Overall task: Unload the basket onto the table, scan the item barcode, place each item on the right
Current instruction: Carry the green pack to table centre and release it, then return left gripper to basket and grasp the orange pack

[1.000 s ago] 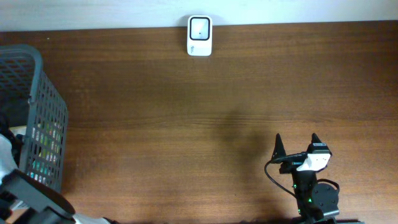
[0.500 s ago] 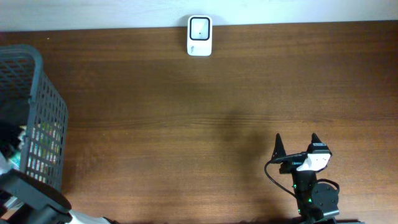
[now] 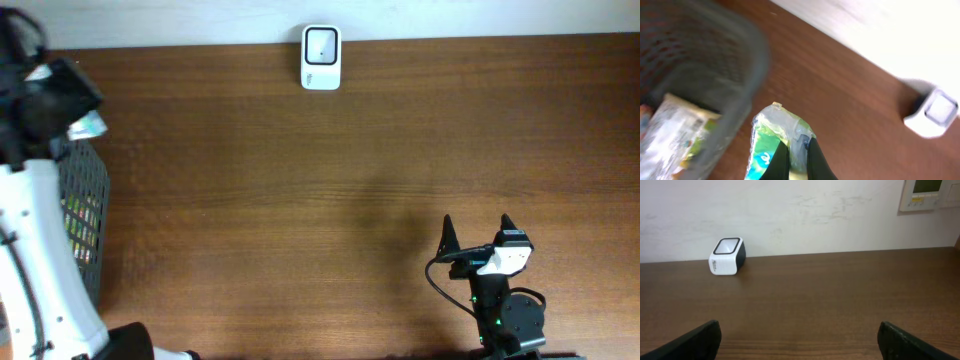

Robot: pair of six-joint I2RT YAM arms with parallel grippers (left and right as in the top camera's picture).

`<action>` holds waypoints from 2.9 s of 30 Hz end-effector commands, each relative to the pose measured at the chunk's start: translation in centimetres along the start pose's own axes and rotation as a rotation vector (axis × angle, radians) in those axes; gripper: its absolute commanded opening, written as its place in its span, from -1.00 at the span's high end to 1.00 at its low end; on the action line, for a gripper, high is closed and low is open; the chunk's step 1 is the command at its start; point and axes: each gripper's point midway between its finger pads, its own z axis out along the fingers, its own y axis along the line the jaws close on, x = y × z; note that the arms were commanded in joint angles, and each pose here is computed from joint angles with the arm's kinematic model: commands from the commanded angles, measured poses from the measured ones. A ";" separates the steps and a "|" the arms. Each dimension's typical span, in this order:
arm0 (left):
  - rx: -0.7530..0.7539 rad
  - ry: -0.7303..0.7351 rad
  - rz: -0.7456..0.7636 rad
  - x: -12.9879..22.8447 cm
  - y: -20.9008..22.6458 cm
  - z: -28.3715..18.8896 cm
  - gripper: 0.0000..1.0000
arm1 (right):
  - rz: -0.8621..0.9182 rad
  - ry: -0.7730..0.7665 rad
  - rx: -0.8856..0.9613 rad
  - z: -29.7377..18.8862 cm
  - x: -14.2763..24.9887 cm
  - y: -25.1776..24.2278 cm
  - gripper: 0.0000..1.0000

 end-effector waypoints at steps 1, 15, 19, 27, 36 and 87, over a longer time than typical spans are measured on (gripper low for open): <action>0.072 0.078 0.217 3.1 -5.5 1.3 1.00 | 0.007 0.007 0.007 0.0 0.3 -0.2 -0.97; 0.100 0.495 0.598 18.7 -15.5 8.2 1.00 | 0.006 0.007 0.007 0.0 0.3 -0.2 -0.97; 0.002 0.666 0.634 23.5 -13.4 11.9 1.00 | 0.006 0.007 0.007 0.0 0.3 -0.2 -0.97; -0.095 0.815 0.616 29.2 -11.2 15.1 1.00 | 0.006 0.007 0.007 0.0 0.3 -0.2 -0.97; 0.096 0.594 0.585 20.7 -17.4 11.2 -0.99 | 0.006 0.007 0.007 0.0 0.3 -0.2 -0.97; -0.898 0.440 -0.250 11.6 32.0 17.7 -0.19 | 0.006 0.007 0.007 0.0 0.3 -0.2 -0.98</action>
